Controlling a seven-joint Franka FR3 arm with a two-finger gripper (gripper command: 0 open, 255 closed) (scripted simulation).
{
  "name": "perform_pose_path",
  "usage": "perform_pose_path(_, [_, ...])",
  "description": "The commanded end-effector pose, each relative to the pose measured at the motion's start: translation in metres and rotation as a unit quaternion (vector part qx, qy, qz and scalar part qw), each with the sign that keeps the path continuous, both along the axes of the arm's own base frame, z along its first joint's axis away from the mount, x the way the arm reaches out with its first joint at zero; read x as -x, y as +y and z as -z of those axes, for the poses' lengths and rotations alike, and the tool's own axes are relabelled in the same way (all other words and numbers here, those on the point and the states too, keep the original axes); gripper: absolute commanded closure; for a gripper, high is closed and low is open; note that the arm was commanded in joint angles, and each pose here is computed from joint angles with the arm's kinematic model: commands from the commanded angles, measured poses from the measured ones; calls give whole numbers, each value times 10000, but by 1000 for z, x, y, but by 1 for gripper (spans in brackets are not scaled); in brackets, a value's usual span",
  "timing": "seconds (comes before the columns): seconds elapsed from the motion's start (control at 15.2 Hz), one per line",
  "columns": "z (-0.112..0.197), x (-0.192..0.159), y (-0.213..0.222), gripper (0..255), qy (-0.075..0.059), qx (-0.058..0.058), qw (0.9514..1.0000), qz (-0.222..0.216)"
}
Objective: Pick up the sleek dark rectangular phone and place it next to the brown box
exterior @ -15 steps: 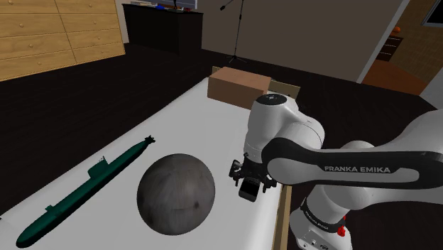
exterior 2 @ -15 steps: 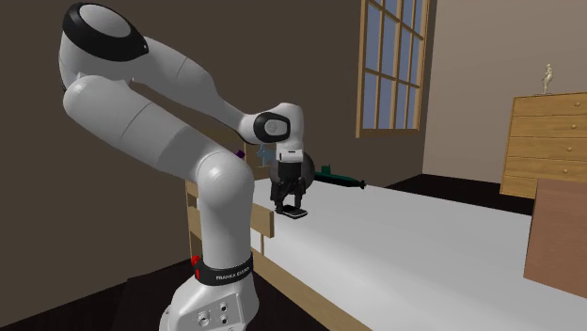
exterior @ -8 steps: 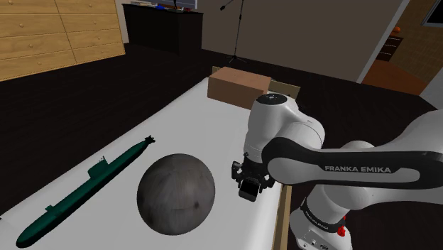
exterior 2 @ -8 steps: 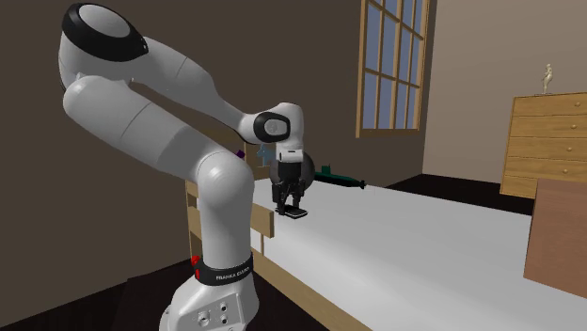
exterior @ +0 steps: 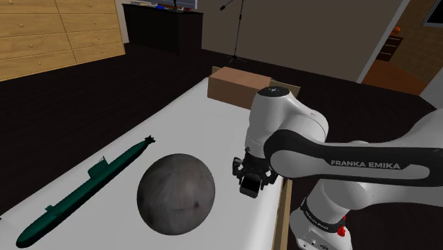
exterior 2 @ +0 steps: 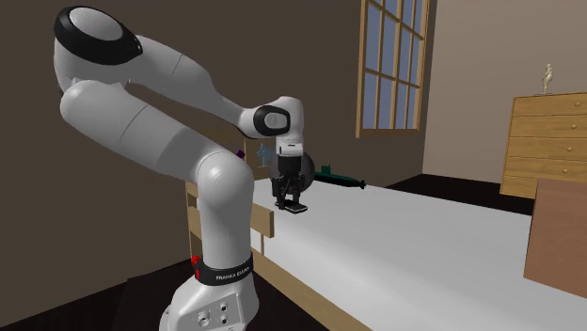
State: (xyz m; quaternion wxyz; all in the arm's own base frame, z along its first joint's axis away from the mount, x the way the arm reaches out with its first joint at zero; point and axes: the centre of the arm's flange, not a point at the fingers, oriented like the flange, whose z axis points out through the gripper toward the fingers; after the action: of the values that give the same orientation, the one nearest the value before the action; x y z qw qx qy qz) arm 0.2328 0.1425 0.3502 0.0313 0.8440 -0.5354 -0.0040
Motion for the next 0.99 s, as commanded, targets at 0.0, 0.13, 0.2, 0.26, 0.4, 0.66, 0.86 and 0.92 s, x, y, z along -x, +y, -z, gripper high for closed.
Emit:
perform_pose_path(0.0, [-12, 0, 0, 255, 2, 2, 10000, 0])
perform_pose_path(0.13, [-23, 0, 0, 255, 2, 2, 10000, 0])
perform_pose_path(0.2, [-28, 0, 0, 255, 2, 2, 10000, 0])
perform_pose_path(0.26, [-33, 0, 0, 255, 2, 2, 10000, 0])
perform_pose_path(0.4, [-44, 0, 0, 255, 2, 2, 10000, 0])
perform_pose_path(0.66, [-65, 0, 0, 255, 2, 2, 10000, 0])
perform_pose_path(0.86, [-81, 0, 0, 255, 2, 2, 10000, 0])
perform_pose_path(0.92, [-86, 0, 0, 255, 2, 2, 10000, 0])
